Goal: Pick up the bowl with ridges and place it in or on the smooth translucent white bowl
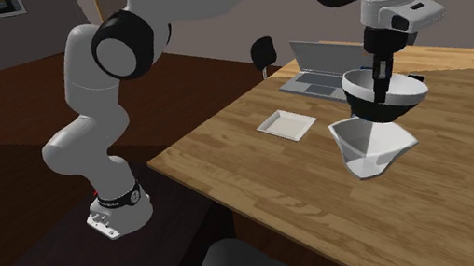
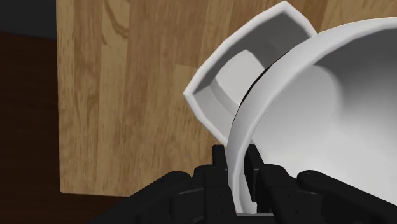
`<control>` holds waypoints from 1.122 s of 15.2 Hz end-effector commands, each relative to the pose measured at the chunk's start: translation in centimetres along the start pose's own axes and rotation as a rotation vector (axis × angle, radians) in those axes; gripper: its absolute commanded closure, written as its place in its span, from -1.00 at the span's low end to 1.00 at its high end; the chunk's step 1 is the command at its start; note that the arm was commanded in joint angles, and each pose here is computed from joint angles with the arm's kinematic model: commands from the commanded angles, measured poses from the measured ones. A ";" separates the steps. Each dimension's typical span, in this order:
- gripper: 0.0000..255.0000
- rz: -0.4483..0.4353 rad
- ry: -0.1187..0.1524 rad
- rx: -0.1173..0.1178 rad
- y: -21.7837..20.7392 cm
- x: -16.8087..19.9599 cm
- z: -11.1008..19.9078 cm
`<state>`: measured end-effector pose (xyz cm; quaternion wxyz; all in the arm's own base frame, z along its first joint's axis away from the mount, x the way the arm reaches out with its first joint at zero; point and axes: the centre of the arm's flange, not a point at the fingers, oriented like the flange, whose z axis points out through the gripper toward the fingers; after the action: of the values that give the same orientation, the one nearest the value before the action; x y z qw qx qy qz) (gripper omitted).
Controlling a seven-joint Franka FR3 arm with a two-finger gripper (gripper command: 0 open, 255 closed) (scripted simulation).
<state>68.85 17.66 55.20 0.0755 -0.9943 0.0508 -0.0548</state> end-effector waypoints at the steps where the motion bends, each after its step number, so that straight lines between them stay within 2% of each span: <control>1: 1.00 0.000 0.002 0.001 0.2 -0.2 0.9; 13: 1.00 0.000 0.002 0.001 1.1 -0.8 7.0; 17: 1.00 0.000 0.002 0.001 1.1 -0.8 7.0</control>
<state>68.78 17.64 48.03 0.0756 -0.9943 0.0508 -0.0550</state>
